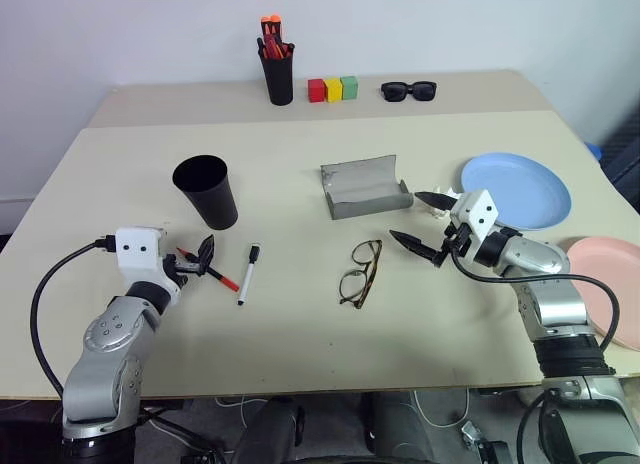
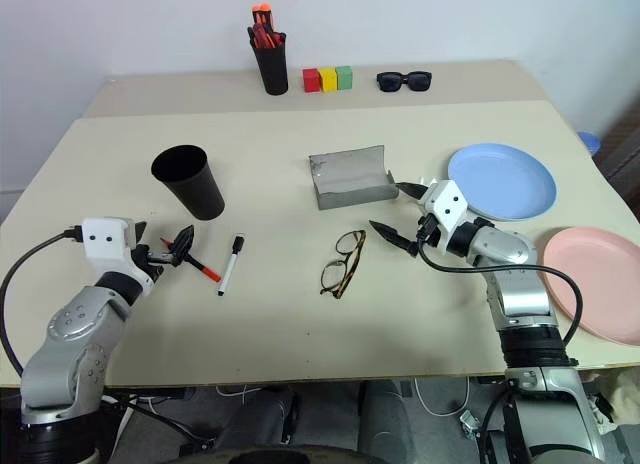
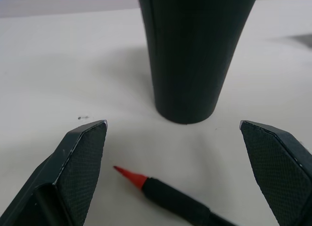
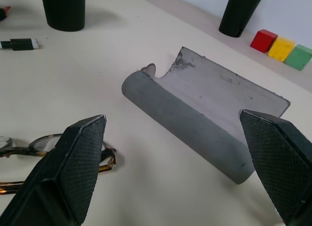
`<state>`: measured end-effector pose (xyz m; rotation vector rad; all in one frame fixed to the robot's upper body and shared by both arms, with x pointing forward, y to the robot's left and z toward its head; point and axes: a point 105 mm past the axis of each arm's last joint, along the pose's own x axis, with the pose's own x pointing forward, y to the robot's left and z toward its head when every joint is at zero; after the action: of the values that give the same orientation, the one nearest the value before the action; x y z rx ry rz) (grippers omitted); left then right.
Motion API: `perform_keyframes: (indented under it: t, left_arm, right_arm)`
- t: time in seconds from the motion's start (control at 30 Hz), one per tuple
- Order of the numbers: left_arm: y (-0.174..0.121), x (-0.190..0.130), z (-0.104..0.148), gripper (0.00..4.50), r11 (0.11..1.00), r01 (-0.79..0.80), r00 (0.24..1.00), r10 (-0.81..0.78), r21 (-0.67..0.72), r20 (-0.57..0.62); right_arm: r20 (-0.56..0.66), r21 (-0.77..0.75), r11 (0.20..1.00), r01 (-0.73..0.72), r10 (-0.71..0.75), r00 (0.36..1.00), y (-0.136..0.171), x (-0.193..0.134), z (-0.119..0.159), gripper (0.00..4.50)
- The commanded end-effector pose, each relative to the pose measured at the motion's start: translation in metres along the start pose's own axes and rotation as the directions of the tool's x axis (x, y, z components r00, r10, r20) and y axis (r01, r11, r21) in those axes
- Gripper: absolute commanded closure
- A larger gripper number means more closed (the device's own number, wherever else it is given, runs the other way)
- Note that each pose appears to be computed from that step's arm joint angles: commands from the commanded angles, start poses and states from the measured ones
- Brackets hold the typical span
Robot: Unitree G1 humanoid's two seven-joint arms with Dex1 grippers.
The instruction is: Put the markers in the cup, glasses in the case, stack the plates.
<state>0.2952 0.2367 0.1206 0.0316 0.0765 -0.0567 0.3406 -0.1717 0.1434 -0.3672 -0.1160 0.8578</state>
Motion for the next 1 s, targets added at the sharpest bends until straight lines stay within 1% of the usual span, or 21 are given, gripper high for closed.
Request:
perform_keyframes:
  t: [0.03, 0.1, 0.13, 0.23, 0.37, 0.43, 0.5, 0.57, 0.63, 0.67, 0.73, 0.8, 0.87, 0.93, 1.0]
  left_arm:
    - [0.011, 0.000, 0.012, 0.02, 0.998, -0.064, 0.998, 0.064, 0.016, 0.020]
    - [0.018, -0.002, 0.012, 0.02, 0.994, -0.113, 0.994, 0.113, -0.009, -0.002]
    - [0.025, -0.006, 0.012, 0.02, 0.991, -0.135, 0.991, 0.135, -0.010, -0.009]
    - [0.024, -0.006, 0.015, 0.02, 0.985, -0.173, 0.985, 0.172, -0.010, -0.030]
    - [-0.003, 0.001, 0.025, 0.02, 0.973, -0.164, 0.986, 0.155, -0.164, -0.065]
    - [-0.009, 0.000, 0.021, 0.02, 0.955, -0.192, 0.977, 0.164, -0.227, -0.134]
    - [-0.010, -0.003, 0.016, 0.02, 0.936, -0.236, 0.962, 0.187, -0.260, -0.198]
    - [-0.016, -0.002, 0.011, 0.02, 0.925, -0.275, 0.940, 0.201, -0.263, -0.275]
    - [-0.012, -0.003, 0.004, 0.02, 0.883, -0.354, 0.907, 0.244, -0.309, -0.342]
    - [-0.010, -0.005, 0.002, 0.02, 0.867, -0.390, 0.889, 0.266, -0.311, -0.372]
    - [-0.007, -0.005, 0.005, 0.02, 0.837, -0.432, 0.872, 0.293, -0.335, -0.392]
    - [-0.007, -0.003, 0.010, 0.02, 0.855, -0.427, 0.869, 0.297, -0.295, -0.397]
    - [-0.003, -0.003, 0.011, 0.02, 0.847, -0.453, 0.853, 0.320, -0.279, -0.412]
    - [-0.009, -0.002, 0.008, 0.02, 0.833, -0.458, 0.847, 0.302, -0.311, -0.438]
    - [-0.013, 0.000, 0.006, 0.02, 0.839, -0.446, 0.848, 0.284, -0.313, -0.447]
  right_arm:
    - [0.108, -0.025, 1.000, -0.010, 0.012, 0.994, -0.001, 0.005, 0.025, 0.04]
    - [0.119, -0.034, 0.999, 0.000, 0.004, 0.993, 0.001, 0.009, 0.028, 0.04]
    - [0.123, -0.038, 0.999, -0.004, 0.008, 0.992, 0.008, 0.013, 0.029, 0.04]
    - [0.147, -0.029, 1.000, 0.011, -0.007, 0.989, 0.012, 0.015, 0.035, 0.04]
    - [0.169, -0.020, 1.000, -0.016, 0.019, 0.986, 0.023, 0.015, 0.041, 0.04]
    - [0.169, -0.018, 0.999, -0.026, 0.029, 0.985, 0.027, 0.018, 0.042, 0.04]
    - [0.178, -0.021, 0.999, -0.043, 0.046, 0.983, 0.032, 0.022, 0.046, 0.04]
    - [0.192, -0.028, 0.997, -0.072, 0.076, 0.978, 0.034, 0.025, 0.050, 0.04]
    - [0.190, -0.039, 0.995, -0.088, 0.094, 0.977, 0.035, 0.027, 0.049, 0.04]
    - [0.191, -0.050, 0.995, -0.092, 0.100, 0.977, 0.035, 0.027, 0.050, 0.04]
    - [0.198, -0.054, 0.994, -0.097, 0.106, 0.975, 0.033, 0.027, 0.051, 0.04]
    - [0.206, -0.044, 0.994, -0.097, 0.104, 0.973, 0.032, 0.028, 0.052, 0.04]
    - [0.211, -0.025, 0.993, -0.115, 0.117, 0.970, 0.034, 0.028, 0.051, 0.04]
    - [0.228, 0.012, 0.989, -0.149, 0.142, 0.963, 0.039, 0.027, 0.052, 0.04]
    - [0.254, 0.052, 0.977, -0.206, 0.187, 0.949, 0.045, 0.023, 0.056, 0.04]
